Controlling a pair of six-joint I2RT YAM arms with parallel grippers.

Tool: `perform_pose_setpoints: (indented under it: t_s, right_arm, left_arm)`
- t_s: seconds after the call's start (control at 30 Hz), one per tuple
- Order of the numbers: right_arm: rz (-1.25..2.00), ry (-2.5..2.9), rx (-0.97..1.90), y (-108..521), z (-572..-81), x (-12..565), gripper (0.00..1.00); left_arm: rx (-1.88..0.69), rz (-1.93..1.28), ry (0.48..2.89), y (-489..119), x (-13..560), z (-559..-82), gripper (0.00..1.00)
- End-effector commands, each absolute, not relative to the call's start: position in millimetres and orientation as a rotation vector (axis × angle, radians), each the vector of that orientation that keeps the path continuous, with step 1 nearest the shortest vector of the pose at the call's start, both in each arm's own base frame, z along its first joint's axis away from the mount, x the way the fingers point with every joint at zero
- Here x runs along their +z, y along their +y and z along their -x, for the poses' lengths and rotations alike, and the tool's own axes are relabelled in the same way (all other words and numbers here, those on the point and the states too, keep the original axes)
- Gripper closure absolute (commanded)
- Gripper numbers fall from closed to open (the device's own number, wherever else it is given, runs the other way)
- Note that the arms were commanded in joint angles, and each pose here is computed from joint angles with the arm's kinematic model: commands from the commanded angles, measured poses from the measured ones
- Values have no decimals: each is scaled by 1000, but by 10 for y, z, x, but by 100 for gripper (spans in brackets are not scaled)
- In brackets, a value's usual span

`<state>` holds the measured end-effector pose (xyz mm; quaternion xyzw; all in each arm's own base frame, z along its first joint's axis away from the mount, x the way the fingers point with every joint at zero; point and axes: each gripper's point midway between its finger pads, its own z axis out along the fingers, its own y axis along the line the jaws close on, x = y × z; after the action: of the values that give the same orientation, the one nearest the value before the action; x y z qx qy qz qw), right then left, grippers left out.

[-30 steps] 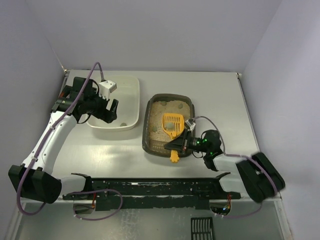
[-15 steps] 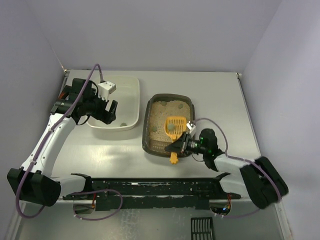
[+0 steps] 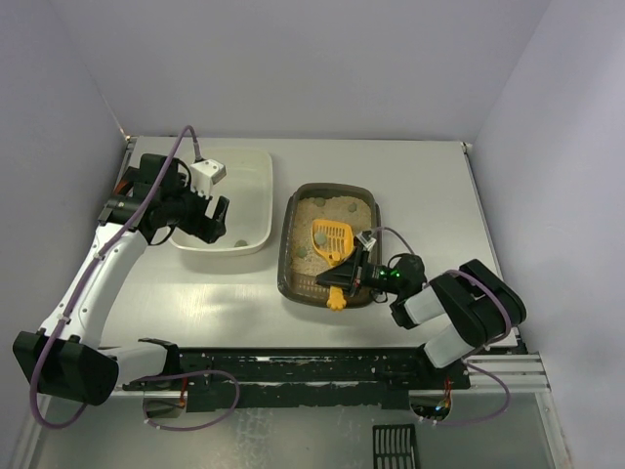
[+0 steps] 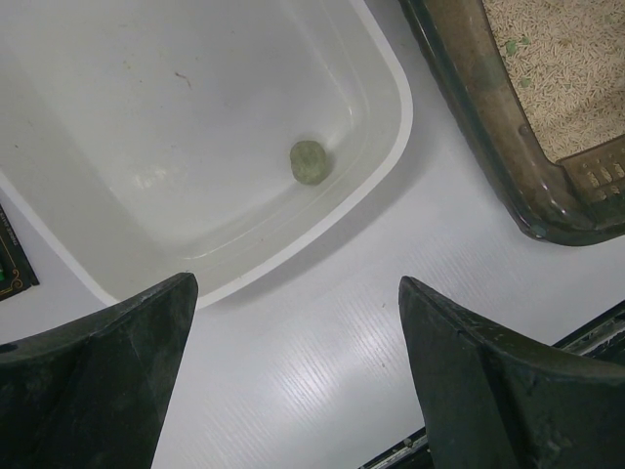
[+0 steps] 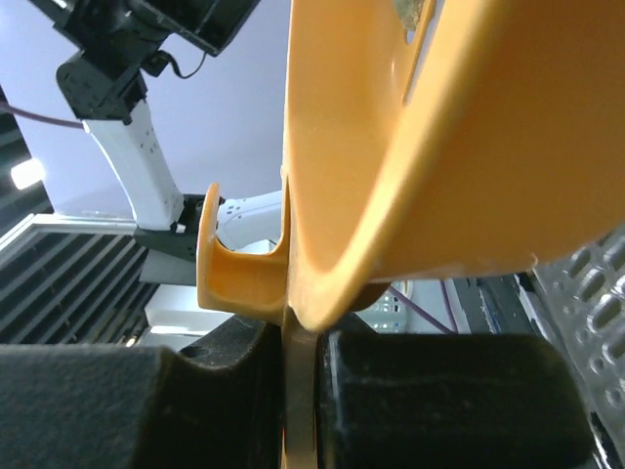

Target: Clean the litter box

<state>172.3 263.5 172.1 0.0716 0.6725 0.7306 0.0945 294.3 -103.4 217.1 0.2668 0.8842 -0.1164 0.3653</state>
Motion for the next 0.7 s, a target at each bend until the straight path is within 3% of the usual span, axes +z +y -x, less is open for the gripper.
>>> perform_pose_setpoints:
  t_s: [0.0,0.17,0.27,0.33,0.4,0.5,0.67]
  right_arm:
    - [22,1776,2233,2594,-1584,2078,100]
    - [28,1865,2134,2639,-1652,1919,100]
    - [11,2198,1757,2689,-1813,1329,100]
    - [168,2248,1514,2724,-1868,1334,100]
    - [222,2264,1450,2702,-1910,1379,100]
    - [242,2240,1451,2684,-1931,1417,100]
    - [132,1981,1826,2629,-1766,1725,100]
  left_arm:
    - [-281,-681,2248,-1004,2206,-2955,4]
    - [-276,-678,2248,-994,2209,-2960,4]
    - [-269,-679,2250,-985,2210,-2961,4]
    - [-265,-677,2250,-975,2213,-2970,4]
    - [-266,-674,2254,-971,2198,-2973,4]
    - [-274,-669,2262,-977,2173,-2993,4]
    - [-274,-669,2262,-973,2194,-2991,4]
